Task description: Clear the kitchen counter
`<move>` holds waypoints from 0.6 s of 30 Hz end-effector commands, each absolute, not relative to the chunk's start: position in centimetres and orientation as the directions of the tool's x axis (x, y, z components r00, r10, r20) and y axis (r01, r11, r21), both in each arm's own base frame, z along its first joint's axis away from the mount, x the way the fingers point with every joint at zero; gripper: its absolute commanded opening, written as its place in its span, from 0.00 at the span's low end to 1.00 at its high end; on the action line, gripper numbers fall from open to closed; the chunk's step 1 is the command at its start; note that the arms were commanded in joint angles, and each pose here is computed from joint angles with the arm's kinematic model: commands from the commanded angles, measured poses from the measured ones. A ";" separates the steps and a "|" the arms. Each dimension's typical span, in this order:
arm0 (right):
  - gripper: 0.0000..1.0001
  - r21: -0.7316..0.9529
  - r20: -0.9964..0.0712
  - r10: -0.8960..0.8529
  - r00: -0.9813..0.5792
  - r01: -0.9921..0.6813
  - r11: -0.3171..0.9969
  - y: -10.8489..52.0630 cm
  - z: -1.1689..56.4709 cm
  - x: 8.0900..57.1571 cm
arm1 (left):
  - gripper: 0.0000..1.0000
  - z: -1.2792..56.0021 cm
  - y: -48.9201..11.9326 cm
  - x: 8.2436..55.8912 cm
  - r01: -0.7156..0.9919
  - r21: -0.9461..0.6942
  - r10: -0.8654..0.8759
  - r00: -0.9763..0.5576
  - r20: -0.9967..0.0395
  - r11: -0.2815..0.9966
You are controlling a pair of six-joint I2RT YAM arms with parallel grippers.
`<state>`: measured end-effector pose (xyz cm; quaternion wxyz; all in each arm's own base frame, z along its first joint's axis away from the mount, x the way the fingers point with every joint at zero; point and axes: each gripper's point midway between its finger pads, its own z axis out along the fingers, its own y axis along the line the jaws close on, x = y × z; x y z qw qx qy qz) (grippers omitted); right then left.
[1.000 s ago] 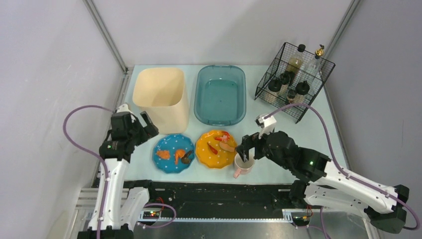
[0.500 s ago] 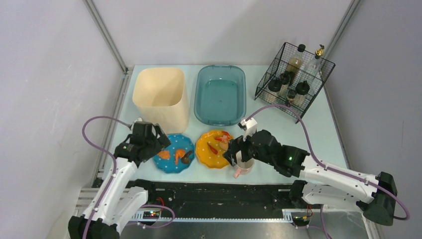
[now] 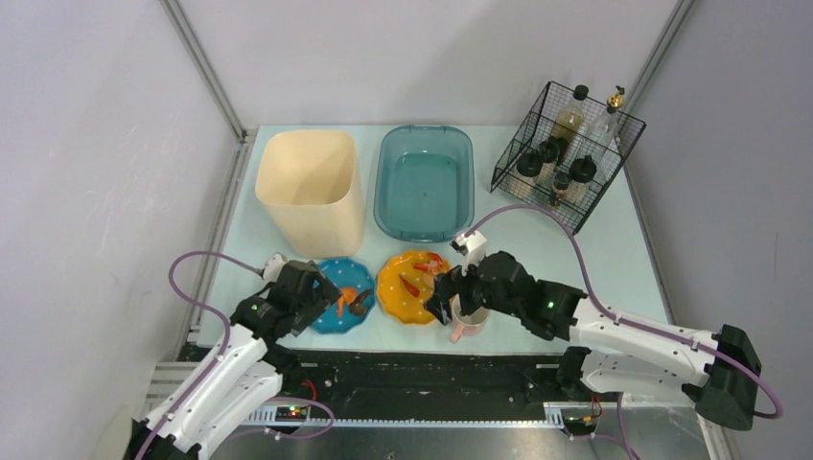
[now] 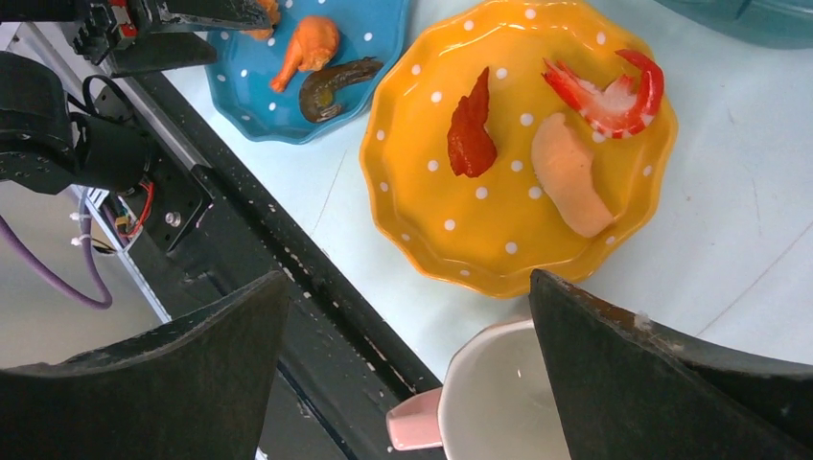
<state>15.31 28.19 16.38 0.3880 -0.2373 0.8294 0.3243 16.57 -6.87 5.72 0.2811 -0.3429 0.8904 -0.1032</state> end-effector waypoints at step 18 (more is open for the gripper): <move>0.84 0.513 -0.734 0.031 -0.678 -0.524 0.680 34.4 16.2 18.0 | 1.00 17.0 -8.8 20.0 -0.248 -0.480 -0.527 -0.569 -0.631 0.842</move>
